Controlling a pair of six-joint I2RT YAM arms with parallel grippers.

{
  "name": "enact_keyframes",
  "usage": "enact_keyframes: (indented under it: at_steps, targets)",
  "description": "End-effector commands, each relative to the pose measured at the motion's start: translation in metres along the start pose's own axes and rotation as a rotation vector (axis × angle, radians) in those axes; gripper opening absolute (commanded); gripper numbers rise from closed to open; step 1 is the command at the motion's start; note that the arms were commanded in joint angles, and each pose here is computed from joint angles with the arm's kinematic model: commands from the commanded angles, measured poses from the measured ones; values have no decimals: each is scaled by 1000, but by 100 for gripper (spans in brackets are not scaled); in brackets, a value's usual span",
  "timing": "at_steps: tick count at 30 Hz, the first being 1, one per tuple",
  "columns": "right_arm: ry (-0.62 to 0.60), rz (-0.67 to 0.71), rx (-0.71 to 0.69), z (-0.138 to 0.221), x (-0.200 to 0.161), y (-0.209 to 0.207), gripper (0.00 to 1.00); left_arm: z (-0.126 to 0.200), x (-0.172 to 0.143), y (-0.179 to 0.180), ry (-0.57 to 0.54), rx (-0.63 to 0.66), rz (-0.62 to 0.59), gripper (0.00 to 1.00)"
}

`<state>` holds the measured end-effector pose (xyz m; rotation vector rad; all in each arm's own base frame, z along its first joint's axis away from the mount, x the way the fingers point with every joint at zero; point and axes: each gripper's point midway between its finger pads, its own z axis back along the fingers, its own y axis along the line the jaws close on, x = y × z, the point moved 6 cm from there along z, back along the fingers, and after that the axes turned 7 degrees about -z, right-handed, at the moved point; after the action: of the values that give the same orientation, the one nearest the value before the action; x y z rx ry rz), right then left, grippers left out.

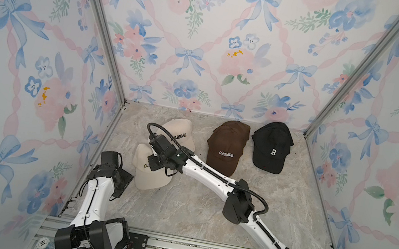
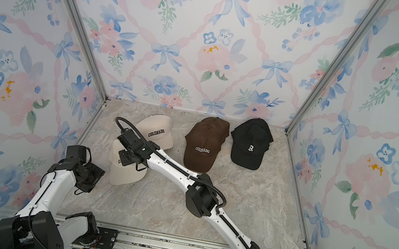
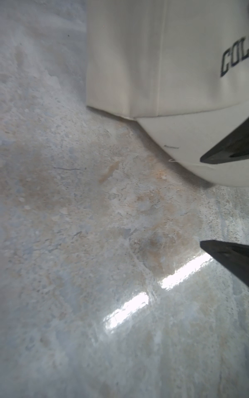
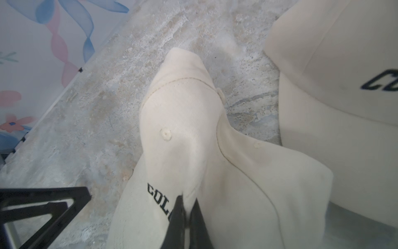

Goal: Stack the baseball caps by color
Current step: Pick up the baseball cap from the center of the board, then place the baseball cap on the baseball cap.

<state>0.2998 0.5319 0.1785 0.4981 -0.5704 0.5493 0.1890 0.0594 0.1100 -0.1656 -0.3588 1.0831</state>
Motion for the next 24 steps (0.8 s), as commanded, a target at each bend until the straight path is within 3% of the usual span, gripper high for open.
enact_keyframes:
  at_steps: [1,6,13,24]
  targets:
    - [-84,16,23,67,41,-12,0,7,7,-5,-10,-16,-13,59]
    - [-50,45,20,103,44,-41,0,14,17,-16,-35,-53,-15,60]
    - [25,123,-10,124,36,-95,0,5,18,-26,-10,-102,-15,61]
    - [54,196,41,117,48,-133,0,-9,2,-77,20,-116,-133,61]
